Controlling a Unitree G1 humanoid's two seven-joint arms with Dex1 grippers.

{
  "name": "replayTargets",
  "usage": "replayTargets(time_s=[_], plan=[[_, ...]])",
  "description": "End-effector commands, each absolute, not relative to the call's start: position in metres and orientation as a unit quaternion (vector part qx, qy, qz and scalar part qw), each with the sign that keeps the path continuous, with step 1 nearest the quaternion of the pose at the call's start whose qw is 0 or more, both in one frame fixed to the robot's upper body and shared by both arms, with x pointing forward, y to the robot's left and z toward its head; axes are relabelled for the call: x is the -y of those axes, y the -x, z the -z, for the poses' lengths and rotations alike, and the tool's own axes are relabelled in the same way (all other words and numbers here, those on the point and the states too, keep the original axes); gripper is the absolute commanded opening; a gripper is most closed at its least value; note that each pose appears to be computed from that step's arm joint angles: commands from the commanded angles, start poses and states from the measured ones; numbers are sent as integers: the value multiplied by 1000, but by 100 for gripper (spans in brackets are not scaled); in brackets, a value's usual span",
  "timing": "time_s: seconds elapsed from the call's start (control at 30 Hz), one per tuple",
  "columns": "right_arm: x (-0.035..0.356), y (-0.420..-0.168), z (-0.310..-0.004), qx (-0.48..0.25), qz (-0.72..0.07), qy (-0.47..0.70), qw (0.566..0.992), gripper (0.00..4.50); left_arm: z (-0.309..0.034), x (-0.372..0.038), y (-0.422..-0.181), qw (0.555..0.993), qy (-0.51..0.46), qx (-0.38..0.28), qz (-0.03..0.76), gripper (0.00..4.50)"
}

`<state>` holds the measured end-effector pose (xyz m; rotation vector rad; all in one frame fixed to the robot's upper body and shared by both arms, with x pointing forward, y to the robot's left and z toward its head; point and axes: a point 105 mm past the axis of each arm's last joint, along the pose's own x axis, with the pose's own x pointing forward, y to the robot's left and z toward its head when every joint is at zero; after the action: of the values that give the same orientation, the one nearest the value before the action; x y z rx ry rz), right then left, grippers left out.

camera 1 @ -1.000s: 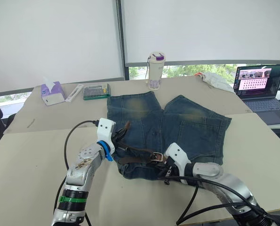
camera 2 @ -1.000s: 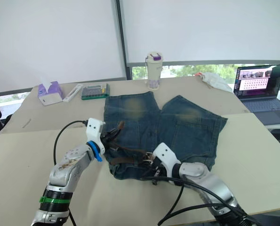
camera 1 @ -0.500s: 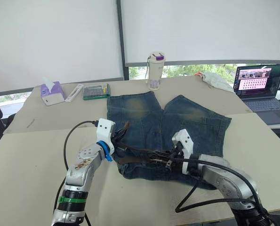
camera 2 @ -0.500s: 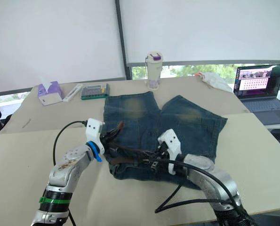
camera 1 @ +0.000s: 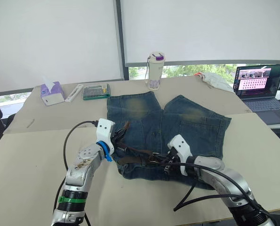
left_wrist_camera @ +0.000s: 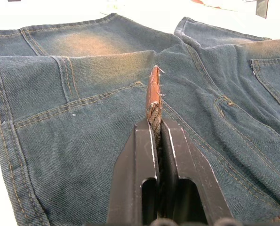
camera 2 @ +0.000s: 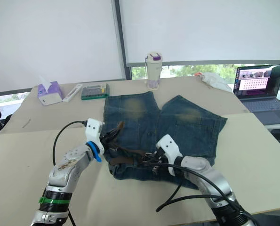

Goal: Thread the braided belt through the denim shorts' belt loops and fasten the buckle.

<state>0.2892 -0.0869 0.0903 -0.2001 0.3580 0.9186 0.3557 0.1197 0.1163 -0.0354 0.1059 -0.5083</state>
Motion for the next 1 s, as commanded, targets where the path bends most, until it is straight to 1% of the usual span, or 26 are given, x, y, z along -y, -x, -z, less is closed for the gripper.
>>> replayTargets(time_s=[0.03, 0.27, 0.33, 0.37, 0.43, 0.6, 0.83, 0.97, 1.0], plan=[[91, -292, -80, -191, -433, 121, 872, 4, -131, -124, -358, 969, 11, -22, 244, 0], [98, -296, -63, -236, -420, 157, 862, 4, -143, -136, -358, 975, 28, 1, 218, 0], [99, -294, -59, -248, -420, 159, 858, 4, -148, -152, -361, 983, 45, 12, 179, 0], [98, -292, -58, -251, -428, 161, 853, 4, -150, -166, -364, 987, 62, 15, 145, 0], [95, -287, -56, -256, -442, 161, 844, 4, -149, -181, -367, 991, 83, 12, 103, 0], [92, -276, -53, -265, -470, 169, 825, 4, -142, -194, -369, 992, 112, -2, 63, 0], [95, -277, -50, -274, -471, 189, 817, 4, -139, -184, -366, 990, 114, -7, 78, 0], [98, -278, -44, -291, -467, 198, 811, 4, -148, -167, -365, 986, 120, 5, 118, 0], [100, -278, -41, -298, -465, 201, 809, 4, -157, -157, -365, 982, 125, 16, 142, 0]])
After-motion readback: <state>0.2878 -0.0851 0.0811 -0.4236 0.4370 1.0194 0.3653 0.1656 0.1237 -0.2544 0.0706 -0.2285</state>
